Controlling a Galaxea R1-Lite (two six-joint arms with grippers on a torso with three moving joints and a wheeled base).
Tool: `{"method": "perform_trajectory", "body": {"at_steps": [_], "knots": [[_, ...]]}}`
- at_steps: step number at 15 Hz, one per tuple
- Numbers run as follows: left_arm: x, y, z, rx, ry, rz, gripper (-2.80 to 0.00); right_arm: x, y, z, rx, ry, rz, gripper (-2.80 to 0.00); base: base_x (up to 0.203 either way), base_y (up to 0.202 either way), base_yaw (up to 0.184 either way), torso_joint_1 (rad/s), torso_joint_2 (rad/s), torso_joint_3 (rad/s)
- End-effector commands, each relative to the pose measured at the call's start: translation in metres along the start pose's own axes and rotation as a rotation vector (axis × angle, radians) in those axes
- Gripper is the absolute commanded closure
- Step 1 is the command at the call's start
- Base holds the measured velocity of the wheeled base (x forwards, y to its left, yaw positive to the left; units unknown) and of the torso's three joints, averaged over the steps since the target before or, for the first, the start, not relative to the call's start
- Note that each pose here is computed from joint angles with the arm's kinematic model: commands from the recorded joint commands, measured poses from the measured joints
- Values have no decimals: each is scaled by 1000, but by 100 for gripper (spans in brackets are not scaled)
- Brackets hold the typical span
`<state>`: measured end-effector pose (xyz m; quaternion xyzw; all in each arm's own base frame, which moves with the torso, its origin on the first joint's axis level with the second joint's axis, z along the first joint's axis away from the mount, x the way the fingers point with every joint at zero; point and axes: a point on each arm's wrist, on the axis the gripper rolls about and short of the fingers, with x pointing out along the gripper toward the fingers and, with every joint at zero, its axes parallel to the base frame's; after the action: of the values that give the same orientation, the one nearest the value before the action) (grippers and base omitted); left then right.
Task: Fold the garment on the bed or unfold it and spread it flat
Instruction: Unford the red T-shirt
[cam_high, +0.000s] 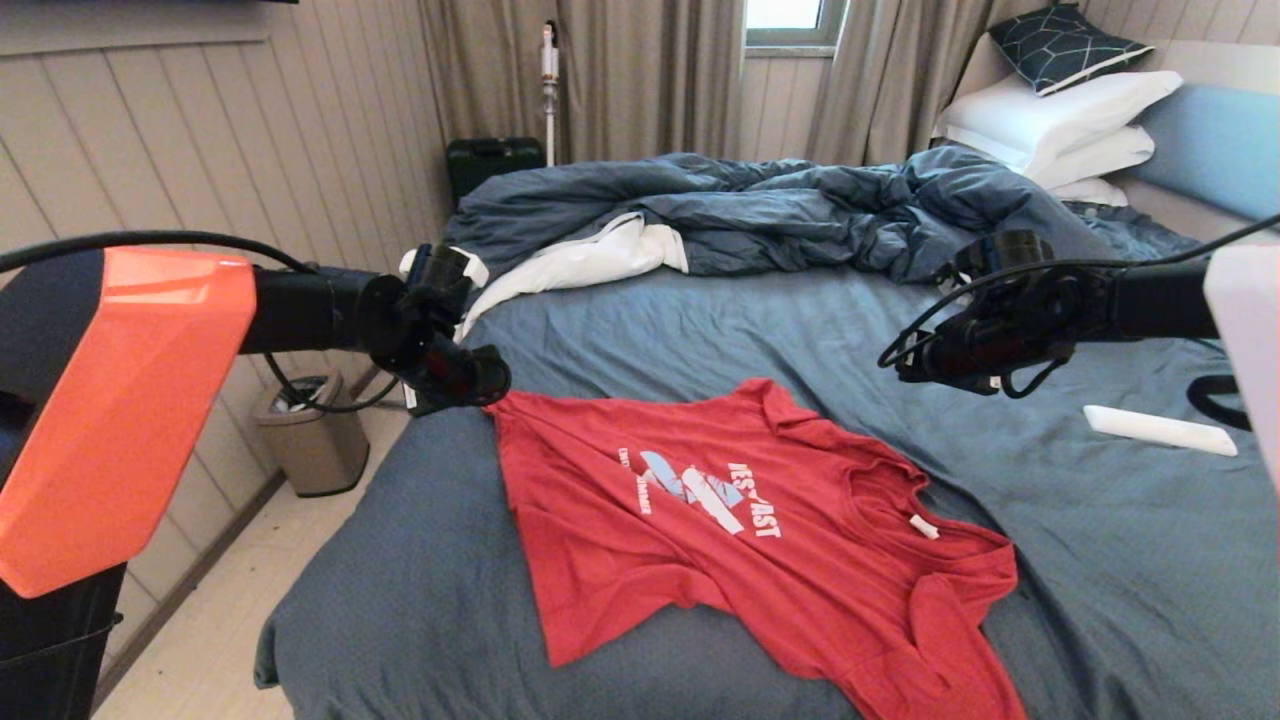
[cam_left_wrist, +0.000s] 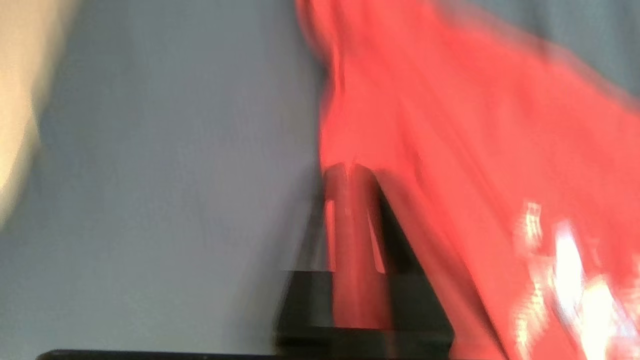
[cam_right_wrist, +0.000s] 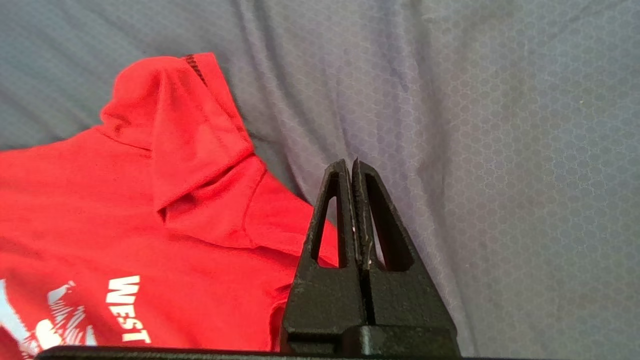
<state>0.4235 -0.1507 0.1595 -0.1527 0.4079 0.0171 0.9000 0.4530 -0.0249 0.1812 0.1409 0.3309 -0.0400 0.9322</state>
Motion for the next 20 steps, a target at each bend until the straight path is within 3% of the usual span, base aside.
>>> {"method": "perform_trajectory", "body": {"at_steps": [1, 2, 4, 7, 11, 14, 15, 20], "knots": [[-30, -13, -21, -41, 118, 23, 0, -5, 1, 1, 4, -5, 2, 0, 0, 0, 0, 0, 0, 0], [-30, -14, -34, -43, 182, 22, 0, -8, 2, 2, 4, -6, 2, 0, 0, 0, 0, 0, 0, 0], [-33, -15, -47, -64, 289, -77, 0, -11, 3, 3, 4, -12, 5, 0, 0, 0, 0, 0, 0, 0], [-50, -24, -56, -50, 283, -102, 0, -16, 3, 6, 1, -25, 8, 0, 0, 0, 0, 0, 0, 0], [-64, -19, -110, 36, 360, -73, 0, -21, 5, 7, -2, -29, 13, 0, 0, 0, 0, 0, 0, 0], [-67, -14, -145, 75, 303, -113, 0, -18, 5, 4, 0, -20, 14, 0, 0, 0, 0, 0, 0, 0], [-68, -13, -154, 87, 303, -112, -280, -18, 5, 4, 0, -20, 14, 0, 0, 0, 0, 0, 0, 0], [-77, -29, -188, 134, 368, -112, -280, -15, 4, 4, 4, -29, 15, 0, 0, 0, 0, 0, 0, 0]]}}
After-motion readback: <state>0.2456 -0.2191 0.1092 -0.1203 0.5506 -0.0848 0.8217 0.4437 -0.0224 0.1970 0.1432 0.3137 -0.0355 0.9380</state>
